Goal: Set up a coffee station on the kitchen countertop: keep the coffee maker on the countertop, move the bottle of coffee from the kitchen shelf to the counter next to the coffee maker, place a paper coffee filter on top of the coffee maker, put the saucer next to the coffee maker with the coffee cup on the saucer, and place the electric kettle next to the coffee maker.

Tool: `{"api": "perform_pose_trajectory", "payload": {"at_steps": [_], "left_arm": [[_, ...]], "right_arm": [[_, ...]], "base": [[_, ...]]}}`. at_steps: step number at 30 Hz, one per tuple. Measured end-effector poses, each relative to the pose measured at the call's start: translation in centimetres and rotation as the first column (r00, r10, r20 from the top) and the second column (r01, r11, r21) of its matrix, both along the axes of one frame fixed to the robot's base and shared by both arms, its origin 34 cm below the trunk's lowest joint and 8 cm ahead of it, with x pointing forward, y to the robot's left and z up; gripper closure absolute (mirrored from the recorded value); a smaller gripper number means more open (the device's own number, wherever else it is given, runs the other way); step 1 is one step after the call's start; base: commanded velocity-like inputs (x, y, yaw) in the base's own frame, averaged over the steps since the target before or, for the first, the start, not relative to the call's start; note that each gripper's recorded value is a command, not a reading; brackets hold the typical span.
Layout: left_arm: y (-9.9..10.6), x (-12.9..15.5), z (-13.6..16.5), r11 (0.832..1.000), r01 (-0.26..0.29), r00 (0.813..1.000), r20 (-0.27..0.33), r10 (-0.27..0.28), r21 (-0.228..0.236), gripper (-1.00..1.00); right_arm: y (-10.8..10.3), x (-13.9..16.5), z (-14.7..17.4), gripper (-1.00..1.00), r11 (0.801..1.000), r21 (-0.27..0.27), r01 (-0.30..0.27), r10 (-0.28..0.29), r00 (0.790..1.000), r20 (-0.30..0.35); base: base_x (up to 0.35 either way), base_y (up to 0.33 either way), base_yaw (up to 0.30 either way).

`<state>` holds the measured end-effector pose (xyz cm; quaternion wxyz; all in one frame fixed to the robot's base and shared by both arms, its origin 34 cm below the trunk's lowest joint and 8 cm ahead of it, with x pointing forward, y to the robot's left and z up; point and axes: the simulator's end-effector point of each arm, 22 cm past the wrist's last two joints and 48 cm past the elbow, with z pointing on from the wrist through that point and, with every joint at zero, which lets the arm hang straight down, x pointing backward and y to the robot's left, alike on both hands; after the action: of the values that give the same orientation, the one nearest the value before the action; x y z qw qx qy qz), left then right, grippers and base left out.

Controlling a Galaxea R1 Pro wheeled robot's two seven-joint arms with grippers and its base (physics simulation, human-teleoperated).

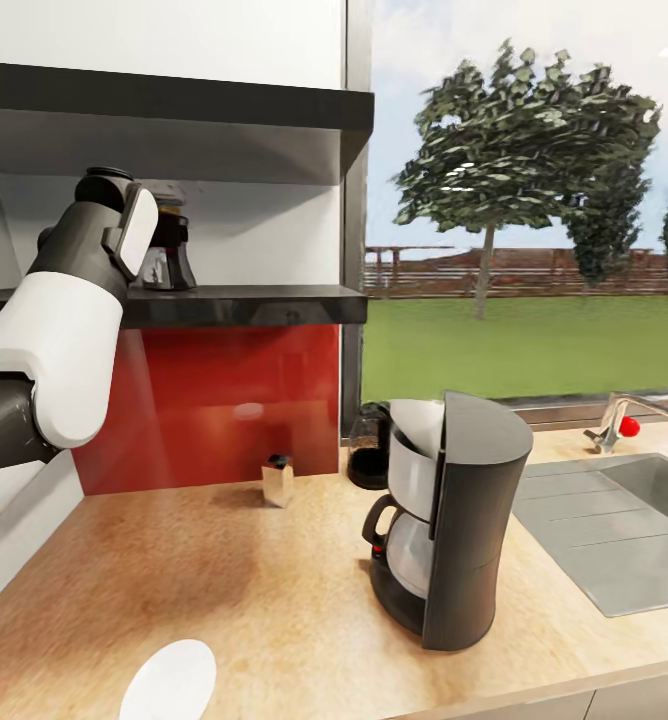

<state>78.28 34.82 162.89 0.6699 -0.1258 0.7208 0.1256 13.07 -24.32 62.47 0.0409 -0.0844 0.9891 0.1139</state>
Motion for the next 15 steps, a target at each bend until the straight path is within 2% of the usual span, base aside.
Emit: {"api": "perform_pose_trajectory", "payload": {"at_steps": [15], "left_arm": [[-0.1, 0.04, -0.09, 1.0, 0.001, 1.0, -0.001, -0.001, 0.001, -1.0]], "right_arm": [[-0.34, -0.01, 0.0, -1.0, 1.0, -0.004, 0.002, -0.002, 1.0, 0.0]], "base": [[0.0, 0.003, 0.0]]}}
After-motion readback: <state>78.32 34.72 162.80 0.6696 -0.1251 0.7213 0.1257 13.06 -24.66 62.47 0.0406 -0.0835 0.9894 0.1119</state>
